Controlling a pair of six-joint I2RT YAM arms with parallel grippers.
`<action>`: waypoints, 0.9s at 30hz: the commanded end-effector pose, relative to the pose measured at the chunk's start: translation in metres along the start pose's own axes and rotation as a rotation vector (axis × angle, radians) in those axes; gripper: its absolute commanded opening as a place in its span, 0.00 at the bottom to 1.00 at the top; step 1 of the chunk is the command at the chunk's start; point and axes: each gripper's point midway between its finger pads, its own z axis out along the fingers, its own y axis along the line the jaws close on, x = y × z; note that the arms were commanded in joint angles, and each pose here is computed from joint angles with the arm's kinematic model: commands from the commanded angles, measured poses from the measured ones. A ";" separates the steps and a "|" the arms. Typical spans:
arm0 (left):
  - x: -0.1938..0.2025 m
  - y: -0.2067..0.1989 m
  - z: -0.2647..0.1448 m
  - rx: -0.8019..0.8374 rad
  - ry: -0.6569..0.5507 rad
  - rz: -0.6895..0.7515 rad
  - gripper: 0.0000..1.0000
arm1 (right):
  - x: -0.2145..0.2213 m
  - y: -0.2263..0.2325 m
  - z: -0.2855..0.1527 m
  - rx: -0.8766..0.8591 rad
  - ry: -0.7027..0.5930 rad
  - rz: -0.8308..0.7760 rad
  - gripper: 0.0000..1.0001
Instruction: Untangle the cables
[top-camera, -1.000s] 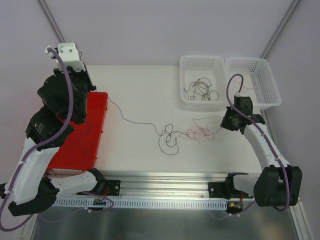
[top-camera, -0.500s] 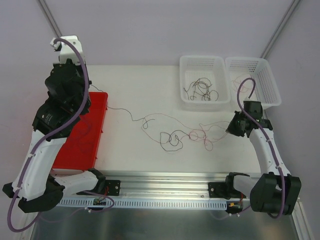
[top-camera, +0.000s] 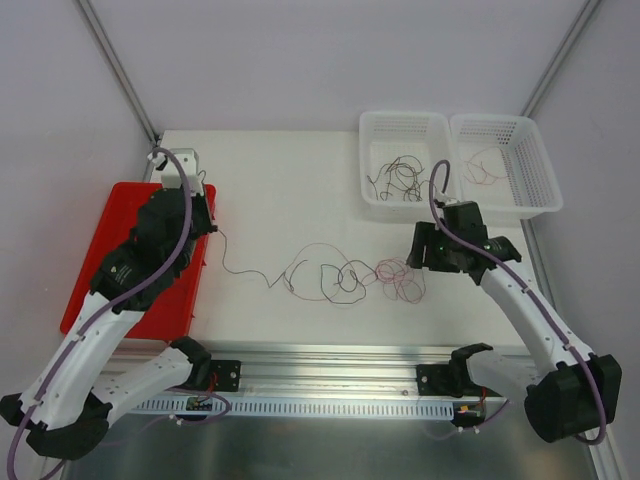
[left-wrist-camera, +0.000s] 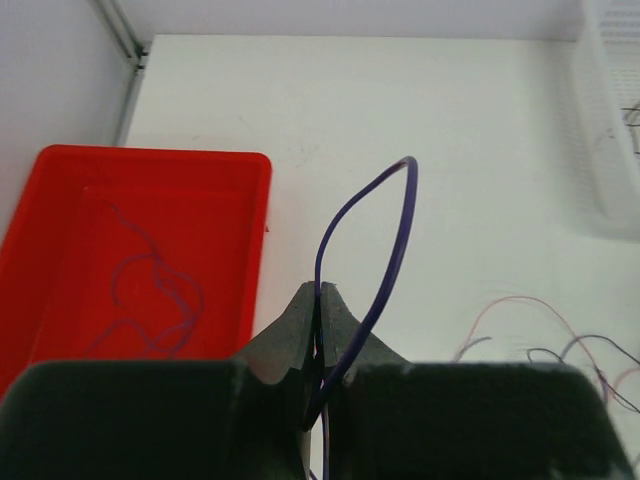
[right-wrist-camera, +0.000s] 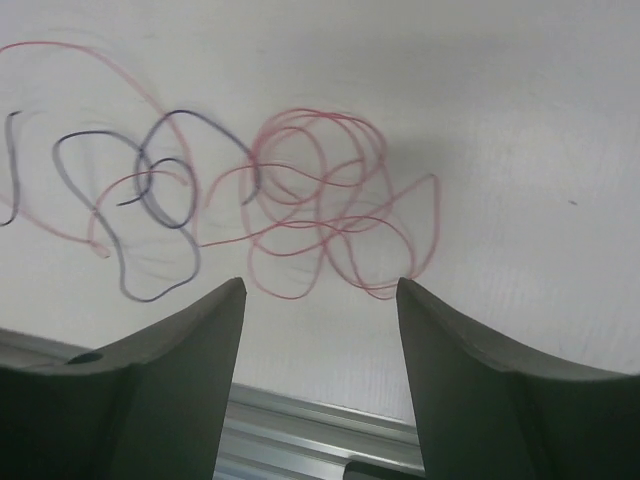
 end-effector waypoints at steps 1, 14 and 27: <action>-0.004 -0.015 -0.016 0.130 -0.036 -0.134 0.00 | -0.032 0.054 -0.027 -0.129 -0.153 -0.155 0.66; 0.028 -0.021 -0.035 0.227 0.007 -0.205 0.00 | 0.017 0.218 0.016 -0.428 0.001 -0.503 0.59; 0.043 -0.024 -0.039 0.256 0.037 -0.228 0.00 | -0.012 0.268 0.095 -0.213 -0.090 -0.067 0.63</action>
